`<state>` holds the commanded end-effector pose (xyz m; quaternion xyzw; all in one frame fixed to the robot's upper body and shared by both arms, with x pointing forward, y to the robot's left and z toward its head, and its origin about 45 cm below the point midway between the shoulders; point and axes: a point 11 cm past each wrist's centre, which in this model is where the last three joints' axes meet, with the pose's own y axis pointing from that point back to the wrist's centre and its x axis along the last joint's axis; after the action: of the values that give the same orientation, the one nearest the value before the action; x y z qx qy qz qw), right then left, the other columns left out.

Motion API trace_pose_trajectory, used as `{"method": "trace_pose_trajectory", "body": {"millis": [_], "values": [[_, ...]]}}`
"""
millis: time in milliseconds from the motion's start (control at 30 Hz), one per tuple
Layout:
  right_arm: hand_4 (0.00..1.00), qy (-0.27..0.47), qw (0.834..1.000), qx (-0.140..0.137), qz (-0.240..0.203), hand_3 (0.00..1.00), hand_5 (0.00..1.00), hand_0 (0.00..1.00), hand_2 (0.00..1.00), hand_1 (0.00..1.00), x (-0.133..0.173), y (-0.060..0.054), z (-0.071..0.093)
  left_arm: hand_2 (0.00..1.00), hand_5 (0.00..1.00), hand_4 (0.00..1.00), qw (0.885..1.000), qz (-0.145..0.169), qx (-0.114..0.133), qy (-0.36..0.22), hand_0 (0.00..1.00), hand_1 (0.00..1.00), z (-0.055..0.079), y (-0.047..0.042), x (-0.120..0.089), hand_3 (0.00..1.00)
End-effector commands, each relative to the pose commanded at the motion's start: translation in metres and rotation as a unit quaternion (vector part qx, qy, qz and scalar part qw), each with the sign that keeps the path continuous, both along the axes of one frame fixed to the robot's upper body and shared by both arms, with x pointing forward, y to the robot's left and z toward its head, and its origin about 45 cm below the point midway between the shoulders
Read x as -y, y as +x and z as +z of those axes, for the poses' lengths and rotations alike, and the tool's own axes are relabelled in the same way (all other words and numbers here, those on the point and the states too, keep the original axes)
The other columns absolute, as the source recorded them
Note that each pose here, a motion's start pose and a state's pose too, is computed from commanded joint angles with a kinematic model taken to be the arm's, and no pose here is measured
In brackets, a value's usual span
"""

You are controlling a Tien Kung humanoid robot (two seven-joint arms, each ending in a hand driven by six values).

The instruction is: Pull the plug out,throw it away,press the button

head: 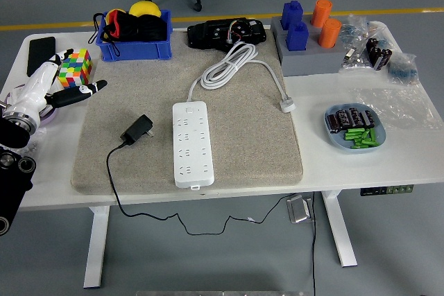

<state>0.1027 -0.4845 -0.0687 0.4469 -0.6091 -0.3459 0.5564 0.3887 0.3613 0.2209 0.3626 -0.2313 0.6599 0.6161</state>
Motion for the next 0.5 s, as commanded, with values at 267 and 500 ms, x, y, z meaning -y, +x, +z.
{"method": "trace_pose_trajectory", "body": {"millis": [267, 500], "values": [[0.785, -0.001, 1.0, -0.002, 0.001, 0.722, 0.621, 0.749, 0.709, 0.699, 0.0007, -0.0012, 0.0, 0.965, 0.56, 0.96, 1.0, 0.002, 0.013, -0.001, 0.998, 0.998, 0.0052, 0.0, -0.001, 0.981], [0.784, 0.002, 1.0, -0.002, 0.0, 0.722, 0.624, 0.749, 0.709, 0.7, -0.0014, -0.0025, -0.0012, 0.964, 0.56, 0.953, 1.0, 0.001, 0.013, -0.001, 0.998, 0.998, 0.0041, -0.0012, 0.0001, 0.977]]}}
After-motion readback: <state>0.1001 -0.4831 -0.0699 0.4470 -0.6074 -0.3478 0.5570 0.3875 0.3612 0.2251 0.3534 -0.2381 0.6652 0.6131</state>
